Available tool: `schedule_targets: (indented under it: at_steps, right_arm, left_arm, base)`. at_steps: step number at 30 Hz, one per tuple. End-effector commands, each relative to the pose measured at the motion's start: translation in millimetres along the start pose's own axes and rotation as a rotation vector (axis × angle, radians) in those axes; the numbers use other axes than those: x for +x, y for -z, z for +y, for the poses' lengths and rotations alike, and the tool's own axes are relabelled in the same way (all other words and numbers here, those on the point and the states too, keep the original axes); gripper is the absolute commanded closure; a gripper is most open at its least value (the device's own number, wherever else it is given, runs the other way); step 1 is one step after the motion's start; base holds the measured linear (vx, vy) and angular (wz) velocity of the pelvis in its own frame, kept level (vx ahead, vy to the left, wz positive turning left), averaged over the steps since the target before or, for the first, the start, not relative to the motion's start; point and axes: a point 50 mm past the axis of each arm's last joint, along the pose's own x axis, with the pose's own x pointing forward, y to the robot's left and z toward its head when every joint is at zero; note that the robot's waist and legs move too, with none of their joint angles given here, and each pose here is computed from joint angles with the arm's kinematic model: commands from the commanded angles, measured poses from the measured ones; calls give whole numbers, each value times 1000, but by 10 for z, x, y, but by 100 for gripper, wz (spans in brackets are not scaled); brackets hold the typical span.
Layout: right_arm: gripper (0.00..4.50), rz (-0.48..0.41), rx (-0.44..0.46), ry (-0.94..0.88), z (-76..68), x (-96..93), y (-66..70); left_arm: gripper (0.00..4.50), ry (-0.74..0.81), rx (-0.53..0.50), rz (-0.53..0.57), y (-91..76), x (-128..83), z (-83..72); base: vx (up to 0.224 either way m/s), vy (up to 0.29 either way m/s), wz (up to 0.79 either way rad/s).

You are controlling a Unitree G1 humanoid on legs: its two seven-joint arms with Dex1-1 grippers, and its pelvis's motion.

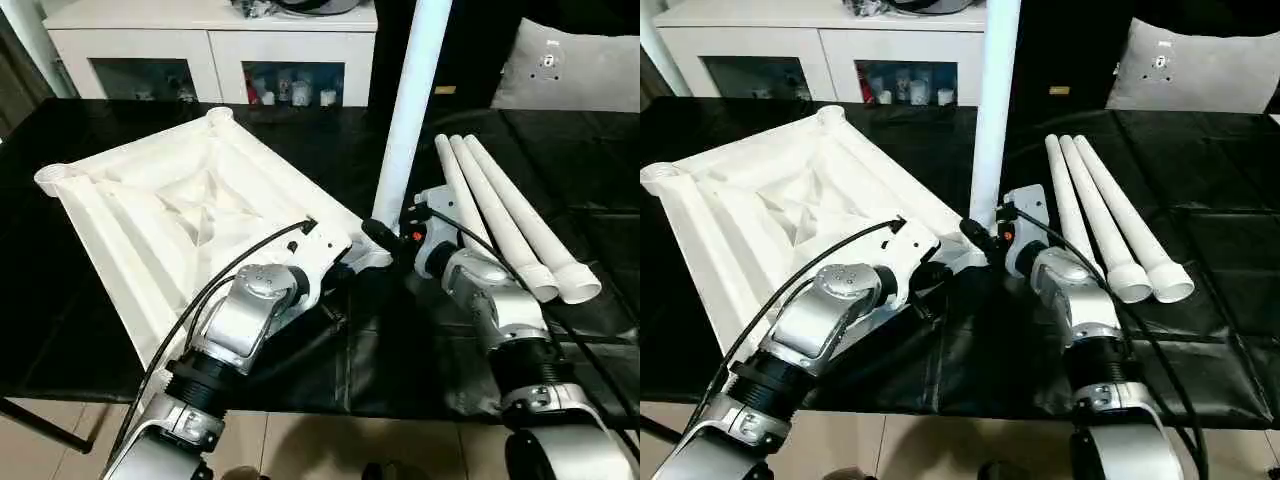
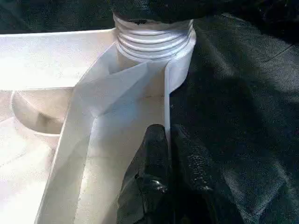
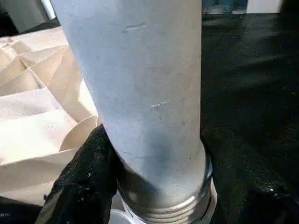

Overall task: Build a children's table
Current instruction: Rotate leg to tighten

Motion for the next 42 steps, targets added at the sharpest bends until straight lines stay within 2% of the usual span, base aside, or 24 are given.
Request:
schedule_targets:
  at_steps: [1,2,4,9,11,16,19,21,28,31,35,36,42]
  right_arm:
    - [199,102,41,-29,120,40,257]
    - [199,95,36,-23,114,42,250]
    - [148,77,73,-21,98,39,233]
    - [107,33,58,-18,46,5,171]
    - [89,-11,16,-46,-24,-80,116]
    - [37,-39,-36,-96,-95,-205,75]
    - [25,-53,-74,-137,-118,-271,40]
    - [12,-60,-155,-208,-183,-393,-23]
    - [12,-5,-296,-364,-297,-587,-139]
    - [12,68,-364,-461,-334,-678,-172]
    - [12,101,-394,-525,-322,-711,-167]
    - [12,136,-438,-599,-297,-738,-152]
    - [12,220,-454,-672,-271,-710,-80]
  left_arm:
    - [450,14,79,-130,-347,-39,-63]
    - [450,2,87,-123,-345,-45,-48]
    - [450,-21,121,-125,-349,-55,-14]
    - [450,8,159,-122,-308,-75,15]
    - [450,27,181,-100,-220,-104,77]
    - [450,39,198,-83,-162,-139,152]
    - [450,57,216,-72,-132,-155,182]
    - [450,116,257,-57,-76,-184,216]
    - [450,244,333,-40,3,-256,252]
    - [450,359,377,-41,51,-305,240]
    - [450,427,407,-39,73,-338,213]
    - [450,491,430,-39,88,-373,184]
    - [450,580,446,-35,102,-411,160]
  base:
    - [0,0,0]
    - [0,0,0]
    - [0,0,0]
    - [0,0,0]
    - [0,0,0]
    - [0,0,0]
    - [0,0,0]
    - [0,0,0]
    - [0,0,0]
    - [0,0,0]
    - [0,0,0]
    - [0,0,0]
    - [0,0,0]
